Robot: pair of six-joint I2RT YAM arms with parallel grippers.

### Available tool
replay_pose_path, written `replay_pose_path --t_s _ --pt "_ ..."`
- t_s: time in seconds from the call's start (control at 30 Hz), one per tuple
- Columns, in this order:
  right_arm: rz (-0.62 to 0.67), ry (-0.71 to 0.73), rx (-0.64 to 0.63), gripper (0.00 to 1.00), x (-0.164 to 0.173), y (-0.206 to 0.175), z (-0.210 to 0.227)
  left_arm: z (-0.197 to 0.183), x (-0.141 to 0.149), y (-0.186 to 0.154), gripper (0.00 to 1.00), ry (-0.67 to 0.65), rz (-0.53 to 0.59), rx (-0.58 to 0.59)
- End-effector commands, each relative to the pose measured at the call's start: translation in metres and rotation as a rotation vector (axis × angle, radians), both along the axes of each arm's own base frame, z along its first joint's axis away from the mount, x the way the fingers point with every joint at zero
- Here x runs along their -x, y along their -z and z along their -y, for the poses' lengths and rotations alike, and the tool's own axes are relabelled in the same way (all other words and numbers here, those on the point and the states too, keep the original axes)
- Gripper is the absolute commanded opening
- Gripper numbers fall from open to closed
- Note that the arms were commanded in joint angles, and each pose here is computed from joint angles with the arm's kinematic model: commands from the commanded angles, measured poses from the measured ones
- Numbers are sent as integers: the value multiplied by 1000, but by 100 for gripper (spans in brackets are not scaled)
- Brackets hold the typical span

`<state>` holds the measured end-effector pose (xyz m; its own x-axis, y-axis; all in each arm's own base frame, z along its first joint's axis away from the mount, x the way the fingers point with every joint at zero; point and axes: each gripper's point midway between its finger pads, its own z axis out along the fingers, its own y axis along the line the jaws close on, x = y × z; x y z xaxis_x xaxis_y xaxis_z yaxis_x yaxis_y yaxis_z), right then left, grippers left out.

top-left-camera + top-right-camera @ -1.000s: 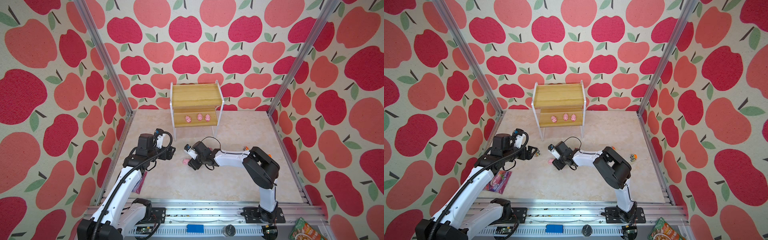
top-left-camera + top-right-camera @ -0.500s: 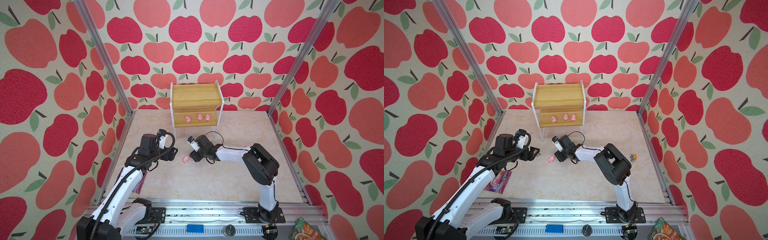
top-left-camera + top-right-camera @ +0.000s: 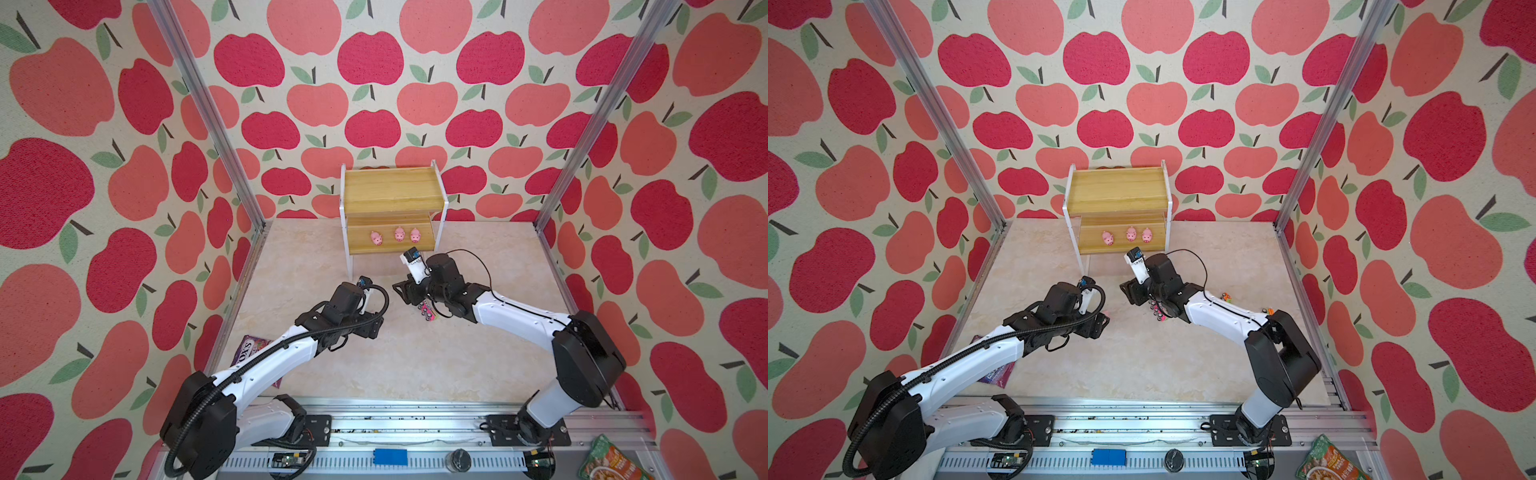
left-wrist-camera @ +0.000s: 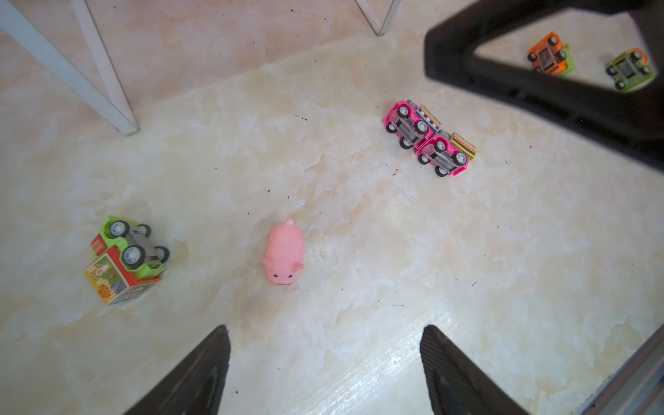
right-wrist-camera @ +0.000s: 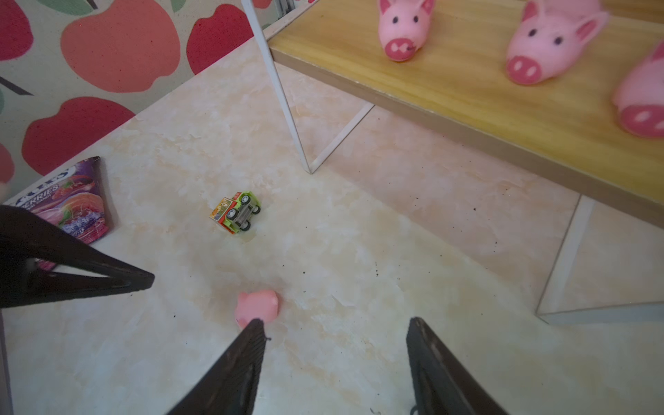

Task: Organize plastic toys on shelves
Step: Rotate the plastic toy at the center of the table, then pick up the plastic toy from the center of the table.

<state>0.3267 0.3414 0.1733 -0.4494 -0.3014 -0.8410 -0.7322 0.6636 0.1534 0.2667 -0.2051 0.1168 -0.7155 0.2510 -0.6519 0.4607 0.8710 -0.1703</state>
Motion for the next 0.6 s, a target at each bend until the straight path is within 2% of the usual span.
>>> replay_pose_path --t_s 0.0,0.2,0.3,0.4,0.57 --pt "-65 15 -50 66 7 -4 21 9 -15 1 85 -30 79 37" --pt "-75 16 -91 66 9 -3 42 18 -19 24 83 -16 111 36" --pt "-67 22 -104 66 10 -1 48 20 -20 35 76 4 114 20" --pt "-55 8 -125 66 14 1 50 17 -22 46 73 17 129 -19" --pt "-47 -9 -135 66 18 4 50 4 -28 52 71 -6 150 -11"
